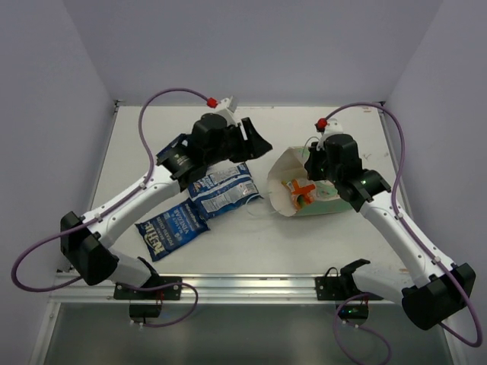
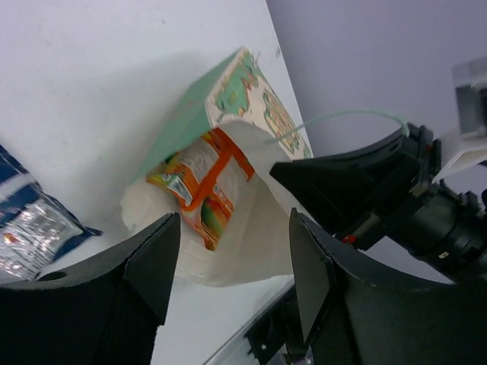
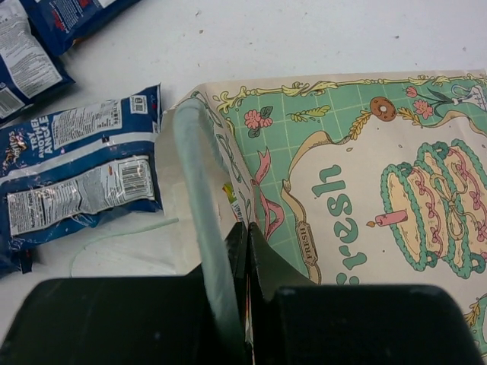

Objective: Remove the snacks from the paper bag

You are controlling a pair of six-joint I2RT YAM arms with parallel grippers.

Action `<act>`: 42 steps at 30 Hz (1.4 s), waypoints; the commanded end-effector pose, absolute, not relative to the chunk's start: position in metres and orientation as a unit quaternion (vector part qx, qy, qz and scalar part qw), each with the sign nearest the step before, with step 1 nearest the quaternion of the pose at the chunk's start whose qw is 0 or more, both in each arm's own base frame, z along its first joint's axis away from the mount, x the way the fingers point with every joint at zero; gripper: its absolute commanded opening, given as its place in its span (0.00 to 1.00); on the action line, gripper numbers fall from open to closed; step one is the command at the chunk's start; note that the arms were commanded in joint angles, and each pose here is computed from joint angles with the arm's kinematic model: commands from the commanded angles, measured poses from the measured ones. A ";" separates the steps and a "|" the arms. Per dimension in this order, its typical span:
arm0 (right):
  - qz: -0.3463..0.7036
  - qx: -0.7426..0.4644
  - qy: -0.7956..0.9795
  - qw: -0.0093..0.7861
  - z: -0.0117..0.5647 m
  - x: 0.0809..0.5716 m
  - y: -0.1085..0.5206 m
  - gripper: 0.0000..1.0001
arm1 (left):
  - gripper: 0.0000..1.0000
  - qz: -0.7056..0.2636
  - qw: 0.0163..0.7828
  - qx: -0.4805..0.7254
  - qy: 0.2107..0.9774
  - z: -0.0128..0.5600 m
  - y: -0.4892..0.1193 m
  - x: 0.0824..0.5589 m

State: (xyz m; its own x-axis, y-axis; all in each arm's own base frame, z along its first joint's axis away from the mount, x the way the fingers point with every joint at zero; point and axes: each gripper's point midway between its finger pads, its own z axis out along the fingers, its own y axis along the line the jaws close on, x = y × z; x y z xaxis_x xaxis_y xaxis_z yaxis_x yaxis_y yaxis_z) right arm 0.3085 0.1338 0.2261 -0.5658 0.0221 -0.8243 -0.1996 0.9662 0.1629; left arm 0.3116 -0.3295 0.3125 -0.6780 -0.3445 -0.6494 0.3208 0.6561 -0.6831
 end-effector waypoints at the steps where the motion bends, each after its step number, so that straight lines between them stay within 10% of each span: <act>1: 0.141 -0.047 0.851 0.504 0.264 0.317 0.140 0.00 | 0.65 -0.451 0.347 0.013 0.822 0.290 -0.371 0.291; 26: 0.275 0.023 0.838 0.471 0.285 0.306 0.176 0.00 | 0.71 -0.371 0.263 -0.045 0.889 0.136 -0.431 0.299; 31: 0.310 0.021 0.832 0.460 0.289 0.300 0.186 0.00 | 0.58 -0.352 0.266 -0.044 0.896 0.120 -0.438 0.305; 37: 0.295 0.019 0.835 0.464 0.282 0.301 0.181 0.00 | 0.00 -0.337 0.286 -0.038 0.896 0.129 -0.433 0.312; 42: 0.247 0.026 0.850 0.464 0.255 0.304 0.166 0.00 | 0.00 -0.351 0.366 -0.011 0.862 0.211 -0.416 0.323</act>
State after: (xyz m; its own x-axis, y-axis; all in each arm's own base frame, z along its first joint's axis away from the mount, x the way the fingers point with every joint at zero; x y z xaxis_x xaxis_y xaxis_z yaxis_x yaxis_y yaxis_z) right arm 0.2985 0.1719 0.2475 -0.6249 0.2588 -0.7365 -0.1797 0.8704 0.4584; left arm 0.3043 -0.4226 0.1122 -0.8550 -0.2264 -0.4667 0.1126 0.7972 -0.5931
